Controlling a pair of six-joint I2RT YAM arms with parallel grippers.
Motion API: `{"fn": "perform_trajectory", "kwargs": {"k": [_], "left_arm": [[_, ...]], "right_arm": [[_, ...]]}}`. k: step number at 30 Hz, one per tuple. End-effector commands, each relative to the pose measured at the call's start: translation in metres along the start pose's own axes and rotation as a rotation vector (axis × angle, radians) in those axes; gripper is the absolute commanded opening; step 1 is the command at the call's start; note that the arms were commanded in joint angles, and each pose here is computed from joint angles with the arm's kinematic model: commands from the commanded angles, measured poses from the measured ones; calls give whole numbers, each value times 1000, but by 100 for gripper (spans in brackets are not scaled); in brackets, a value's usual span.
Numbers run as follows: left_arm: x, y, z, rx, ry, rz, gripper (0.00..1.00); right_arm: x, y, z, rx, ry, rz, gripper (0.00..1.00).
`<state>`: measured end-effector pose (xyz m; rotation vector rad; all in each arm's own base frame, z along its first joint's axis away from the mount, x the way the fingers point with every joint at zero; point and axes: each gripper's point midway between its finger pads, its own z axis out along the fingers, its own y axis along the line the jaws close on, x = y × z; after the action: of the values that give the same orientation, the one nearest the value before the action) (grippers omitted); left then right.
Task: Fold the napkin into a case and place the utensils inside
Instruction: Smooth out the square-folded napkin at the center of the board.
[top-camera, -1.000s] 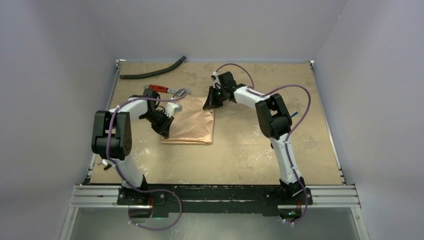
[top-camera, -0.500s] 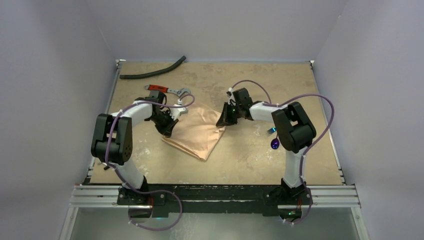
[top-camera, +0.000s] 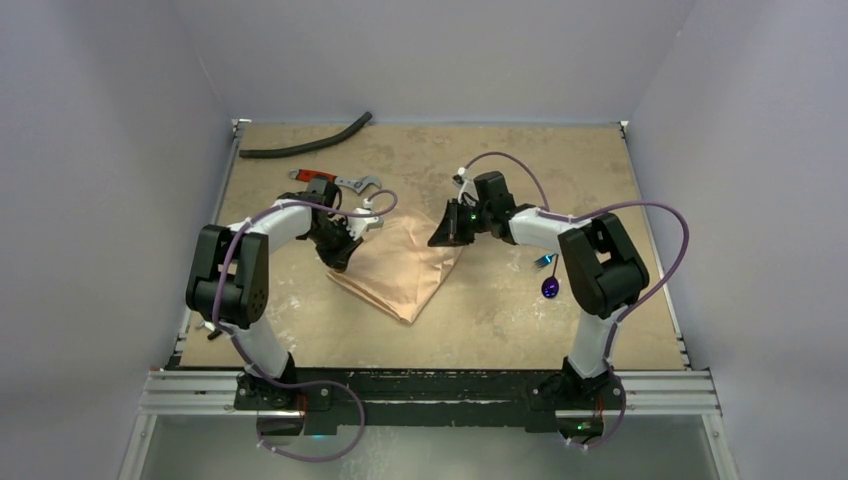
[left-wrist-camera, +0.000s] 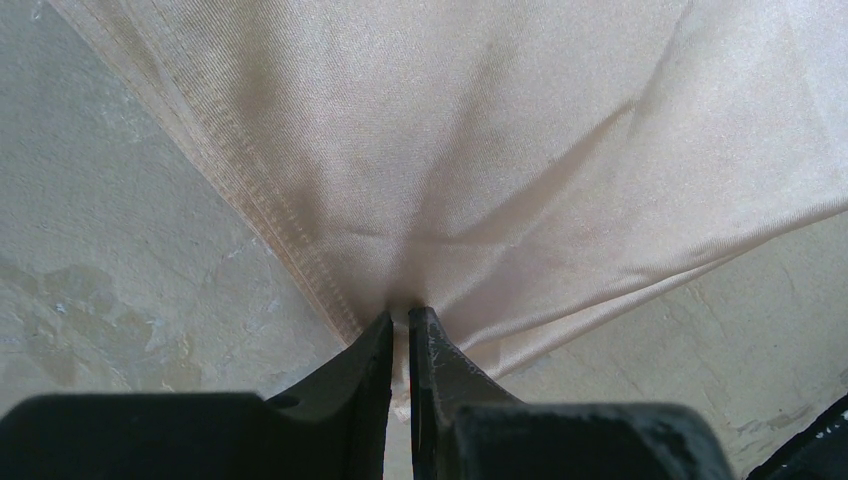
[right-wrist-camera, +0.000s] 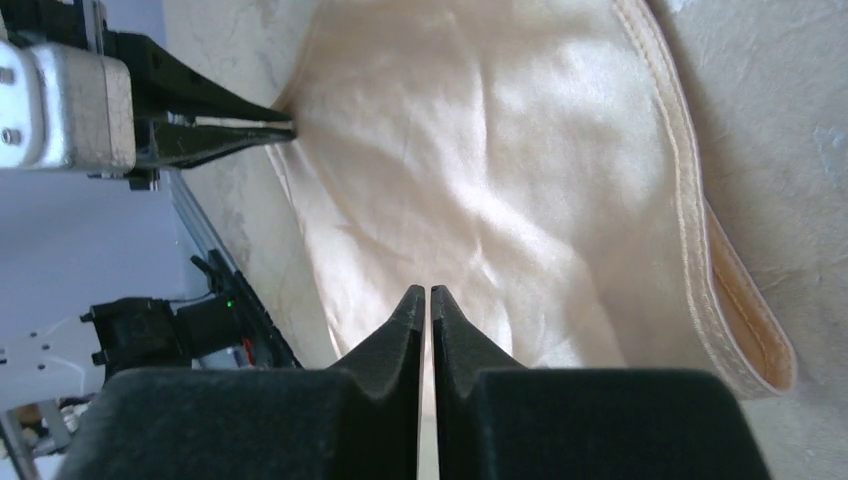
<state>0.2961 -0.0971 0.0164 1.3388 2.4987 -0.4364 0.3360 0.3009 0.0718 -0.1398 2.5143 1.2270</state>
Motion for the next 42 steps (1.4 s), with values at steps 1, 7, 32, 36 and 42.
{"fn": "perform_trajectory", "kwargs": {"k": [1, 7, 32, 36, 42], "left_arm": [[1, 5, -8, -43, 4, 48, 11], [8, 11, -5, -77, 25, 57, 11], [11, 11, -9, -93, 32, 57, 10], [12, 12, -10, -97, 41, 54, 10], [10, 15, -12, -109, 42, 53, 10]], "right_arm": [[4, -2, -14, -83, 0, 3, 4], [0, -32, -13, -109, -20, 70, 0], [121, 92, 39, -267, 216, -158, 3], [154, 75, 53, -258, 299, -143, 0], [179, 39, 63, -198, 380, -120, 0]]}}
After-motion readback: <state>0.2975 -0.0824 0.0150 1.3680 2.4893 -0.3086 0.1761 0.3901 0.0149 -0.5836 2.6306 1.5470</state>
